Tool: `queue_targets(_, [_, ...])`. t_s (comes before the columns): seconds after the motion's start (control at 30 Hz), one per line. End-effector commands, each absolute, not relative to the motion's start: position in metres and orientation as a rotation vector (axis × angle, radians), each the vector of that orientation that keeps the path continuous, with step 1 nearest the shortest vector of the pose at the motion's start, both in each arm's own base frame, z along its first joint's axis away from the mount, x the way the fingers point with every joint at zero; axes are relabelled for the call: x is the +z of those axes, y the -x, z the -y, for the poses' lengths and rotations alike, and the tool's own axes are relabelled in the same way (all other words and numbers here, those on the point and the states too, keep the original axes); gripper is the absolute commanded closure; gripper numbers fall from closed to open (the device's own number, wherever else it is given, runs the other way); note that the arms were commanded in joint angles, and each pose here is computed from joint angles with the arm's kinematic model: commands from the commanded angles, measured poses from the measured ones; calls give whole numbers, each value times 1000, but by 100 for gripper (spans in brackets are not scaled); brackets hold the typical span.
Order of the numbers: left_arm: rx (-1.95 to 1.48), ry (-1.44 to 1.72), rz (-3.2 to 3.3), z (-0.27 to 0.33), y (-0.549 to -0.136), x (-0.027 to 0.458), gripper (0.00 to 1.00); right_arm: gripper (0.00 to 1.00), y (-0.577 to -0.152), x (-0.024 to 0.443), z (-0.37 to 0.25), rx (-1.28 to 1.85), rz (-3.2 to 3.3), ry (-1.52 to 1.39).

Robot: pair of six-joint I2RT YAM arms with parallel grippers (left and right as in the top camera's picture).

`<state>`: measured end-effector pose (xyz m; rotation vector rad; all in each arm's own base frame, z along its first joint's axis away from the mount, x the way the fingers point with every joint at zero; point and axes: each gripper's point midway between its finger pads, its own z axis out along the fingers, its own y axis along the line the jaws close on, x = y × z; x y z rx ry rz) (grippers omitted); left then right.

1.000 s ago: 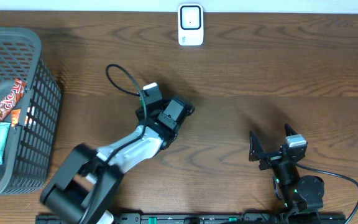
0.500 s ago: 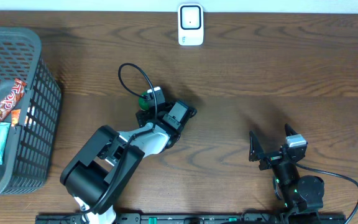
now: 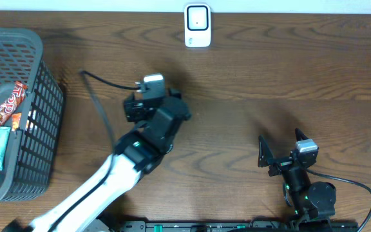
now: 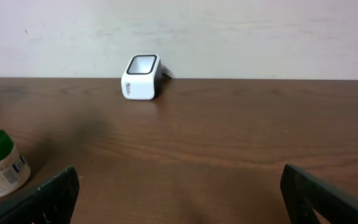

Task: Scan the item barcode
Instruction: 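Place the green-lidded jar on the table center and release, then reach the left gripper into the basket and grasp the orange tissue pack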

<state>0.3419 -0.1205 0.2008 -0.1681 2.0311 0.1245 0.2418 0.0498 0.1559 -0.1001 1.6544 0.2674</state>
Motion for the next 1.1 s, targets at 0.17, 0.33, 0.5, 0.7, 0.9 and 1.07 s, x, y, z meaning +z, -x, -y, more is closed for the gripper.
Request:
queue_targets(0.17, [75, 536, -1797, -28, -310, 377, 2, 1, -241, 156, -51, 279, -1655, 92])
queue_targets(0.33, [19, 924, -1817, -118, -289, 384, 2, 1, -241, 156, -51, 279, -1655, 92])
queue_targets(0.5, [-122, 1327, -1838, -190, -295, 332, 2, 1, -241, 156, -51, 279, -1655, 93])
queue_targets(0.7, [-139, 1603, -1978, -233, -317, 237, 2, 1, -241, 156, -51, 279, -1655, 93])
queue_targets(0.9, [-138, 1744, -2140, -248, -339, 144, 2, 1, -242, 156, -51, 279, -1655, 92])
queue_targets(1.07, [-140, 1809, -2203, -254, -347, 94, 2, 1, -241, 156, -51, 279, -1655, 92])
